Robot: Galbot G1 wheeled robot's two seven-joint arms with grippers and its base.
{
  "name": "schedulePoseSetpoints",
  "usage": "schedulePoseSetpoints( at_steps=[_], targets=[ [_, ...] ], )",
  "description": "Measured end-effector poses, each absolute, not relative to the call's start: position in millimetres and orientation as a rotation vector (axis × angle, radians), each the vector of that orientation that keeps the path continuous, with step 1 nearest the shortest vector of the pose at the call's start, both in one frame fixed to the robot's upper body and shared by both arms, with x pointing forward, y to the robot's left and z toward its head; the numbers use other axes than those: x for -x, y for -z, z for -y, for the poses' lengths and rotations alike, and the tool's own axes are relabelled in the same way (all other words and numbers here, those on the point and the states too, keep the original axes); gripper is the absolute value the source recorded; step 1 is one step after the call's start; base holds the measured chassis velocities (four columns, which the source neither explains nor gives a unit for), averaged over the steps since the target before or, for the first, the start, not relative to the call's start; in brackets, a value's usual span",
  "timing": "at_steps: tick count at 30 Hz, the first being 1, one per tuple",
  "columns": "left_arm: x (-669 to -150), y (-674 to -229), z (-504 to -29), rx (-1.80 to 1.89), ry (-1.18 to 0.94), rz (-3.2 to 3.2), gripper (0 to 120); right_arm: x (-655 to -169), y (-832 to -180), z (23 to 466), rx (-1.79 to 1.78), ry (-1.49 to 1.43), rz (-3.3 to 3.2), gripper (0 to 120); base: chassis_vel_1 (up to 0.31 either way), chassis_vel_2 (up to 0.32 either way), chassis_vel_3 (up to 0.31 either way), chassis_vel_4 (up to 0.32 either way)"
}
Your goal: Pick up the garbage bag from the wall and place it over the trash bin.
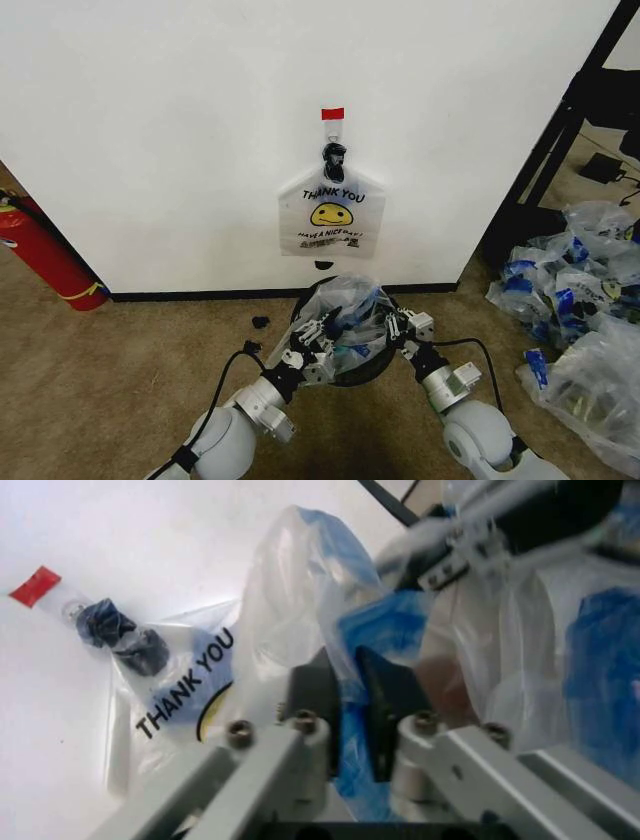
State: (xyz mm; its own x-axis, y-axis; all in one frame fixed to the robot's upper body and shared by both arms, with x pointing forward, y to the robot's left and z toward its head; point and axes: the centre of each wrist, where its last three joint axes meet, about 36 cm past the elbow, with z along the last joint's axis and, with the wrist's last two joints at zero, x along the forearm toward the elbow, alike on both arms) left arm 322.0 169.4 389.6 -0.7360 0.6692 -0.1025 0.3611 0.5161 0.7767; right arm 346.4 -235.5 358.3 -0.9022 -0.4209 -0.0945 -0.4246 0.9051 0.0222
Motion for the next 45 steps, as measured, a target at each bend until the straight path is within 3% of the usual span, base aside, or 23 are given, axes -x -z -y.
schedulePoseSetpoints(
  at_steps=[2,18,33,45],
  targets=[
    [-318,-393,-168,-0.855,-1.028,-2.405,0,-346,-357,237,0.661,-0.058,-2.985,1,0.0,0.0,0.0,0.0],
    [-334,-439,-194,-0.782,-0.633,-2.767,0,-359,-352,284,0.897,0.016,-2.961,1,0.0,0.0,0.0,0.0],
    [-352,-421,-222,-0.719,-0.75,-2.853,0,-370,-351,319,1.229,-0.141,-2.798,1,0.0,0.0,0.0,0.0],
    [-351,-410,-228,-0.778,-0.789,-2.826,0,-368,-355,316,1.127,-0.353,-2.785,1,0.0,0.0,0.0,0.0]
  ],
)
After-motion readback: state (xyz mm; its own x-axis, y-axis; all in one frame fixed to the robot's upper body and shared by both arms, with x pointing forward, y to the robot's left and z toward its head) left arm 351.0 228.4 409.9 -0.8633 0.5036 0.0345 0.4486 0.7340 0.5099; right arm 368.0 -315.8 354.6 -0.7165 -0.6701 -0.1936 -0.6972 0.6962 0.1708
